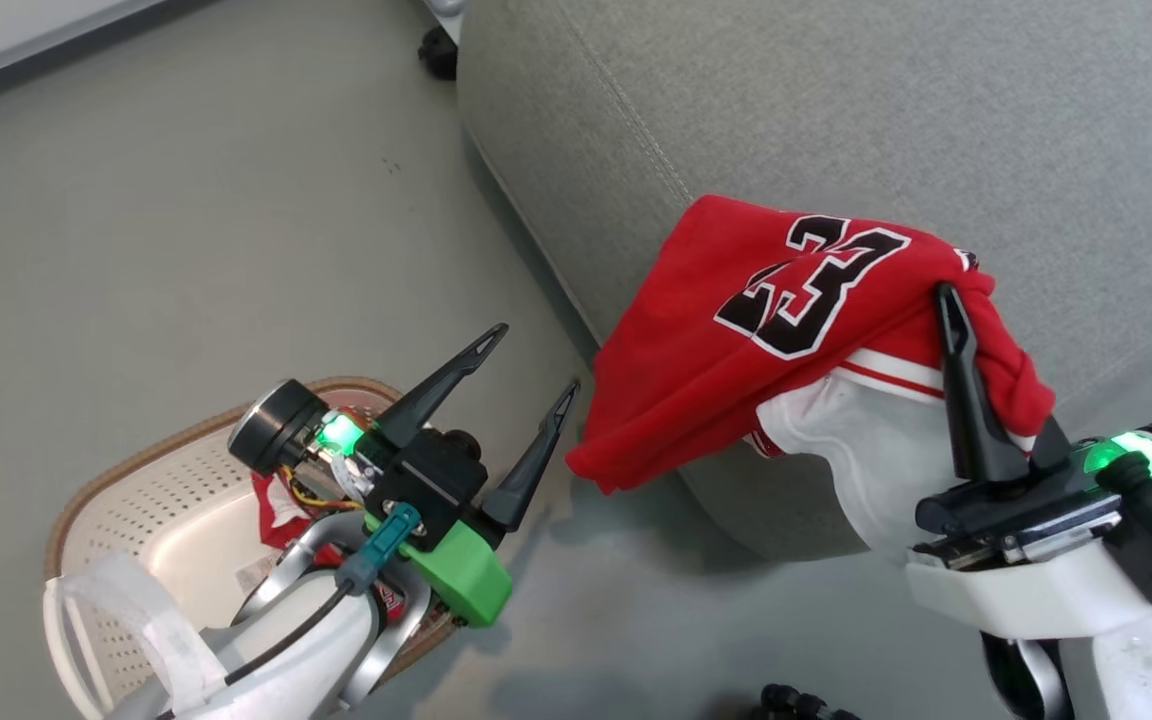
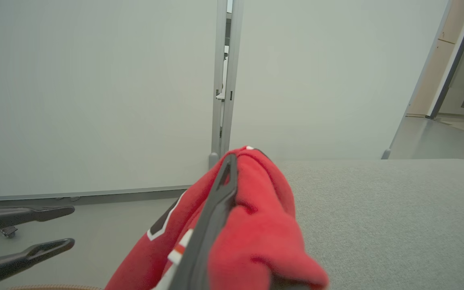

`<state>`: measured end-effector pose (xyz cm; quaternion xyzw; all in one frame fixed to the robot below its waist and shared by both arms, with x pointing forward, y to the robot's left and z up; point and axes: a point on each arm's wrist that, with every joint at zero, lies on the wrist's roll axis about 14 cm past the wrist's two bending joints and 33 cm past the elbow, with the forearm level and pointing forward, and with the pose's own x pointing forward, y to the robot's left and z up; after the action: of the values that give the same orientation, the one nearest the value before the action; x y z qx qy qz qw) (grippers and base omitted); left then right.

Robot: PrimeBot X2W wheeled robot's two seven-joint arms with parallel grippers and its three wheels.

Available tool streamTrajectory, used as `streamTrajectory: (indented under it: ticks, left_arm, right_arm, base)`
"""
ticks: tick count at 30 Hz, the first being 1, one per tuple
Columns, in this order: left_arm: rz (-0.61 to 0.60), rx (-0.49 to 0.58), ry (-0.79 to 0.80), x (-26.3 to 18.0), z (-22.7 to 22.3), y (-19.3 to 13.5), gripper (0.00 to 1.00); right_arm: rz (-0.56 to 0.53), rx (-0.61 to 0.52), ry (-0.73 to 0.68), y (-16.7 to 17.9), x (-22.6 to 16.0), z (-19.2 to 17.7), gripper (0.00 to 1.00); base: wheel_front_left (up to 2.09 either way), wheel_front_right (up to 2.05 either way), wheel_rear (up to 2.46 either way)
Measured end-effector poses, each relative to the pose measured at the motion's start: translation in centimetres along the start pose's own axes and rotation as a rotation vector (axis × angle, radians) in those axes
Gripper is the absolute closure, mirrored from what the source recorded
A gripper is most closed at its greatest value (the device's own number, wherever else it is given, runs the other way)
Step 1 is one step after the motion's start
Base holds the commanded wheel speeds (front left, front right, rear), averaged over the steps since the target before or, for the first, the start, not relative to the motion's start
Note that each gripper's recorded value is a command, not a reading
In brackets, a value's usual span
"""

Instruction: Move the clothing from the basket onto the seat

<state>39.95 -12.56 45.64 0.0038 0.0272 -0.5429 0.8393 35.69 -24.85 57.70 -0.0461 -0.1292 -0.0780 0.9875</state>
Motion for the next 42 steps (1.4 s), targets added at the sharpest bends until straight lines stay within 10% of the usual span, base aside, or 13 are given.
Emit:
streamTrajectory:
  ticks: [22, 33, 35, 36, 42]
  left_arm:
    - [-0.107, -0.09, 0.056, 2.9, -7.3, 2.4, 0.0]
    - [-0.025, -0.156, 0.116, 0.8, -11.4, 4.3, 0.0]
    - [-0.006, -0.171, 0.123, 0.5, -11.8, 4.6, 0.0]
    - [0.008, -0.173, 0.125, 0.3, -11.9, 4.9, 0.0]
    - [0.094, -0.172, 0.097, 0.0, -10.9, 6.5, 0.0]
  right_arm:
    - [-0.068, -0.432, -0.383, -9.3, 16.0, 8.6, 1.0]
    - [-0.182, -0.296, 0.088, -13.0, 16.2, -10.9, 1.0]
    - [-0.218, -0.258, 0.172, -13.3, 14.6, -14.2, 0.74]
    - [-0.241, -0.242, 0.203, -13.4, 13.7, -15.4, 0.0]
    - [-0.338, -0.164, 0.397, -13.1, 6.8, -20.4, 0.0]
  base:
    - [0.0, 0.0, 0.0]
    - [0.0, 0.0, 0.0]
    - [0.0, 0.0, 0.0]
    - [0.0, 0.0, 0.0]
    - [0.0, 0.0, 0.0]
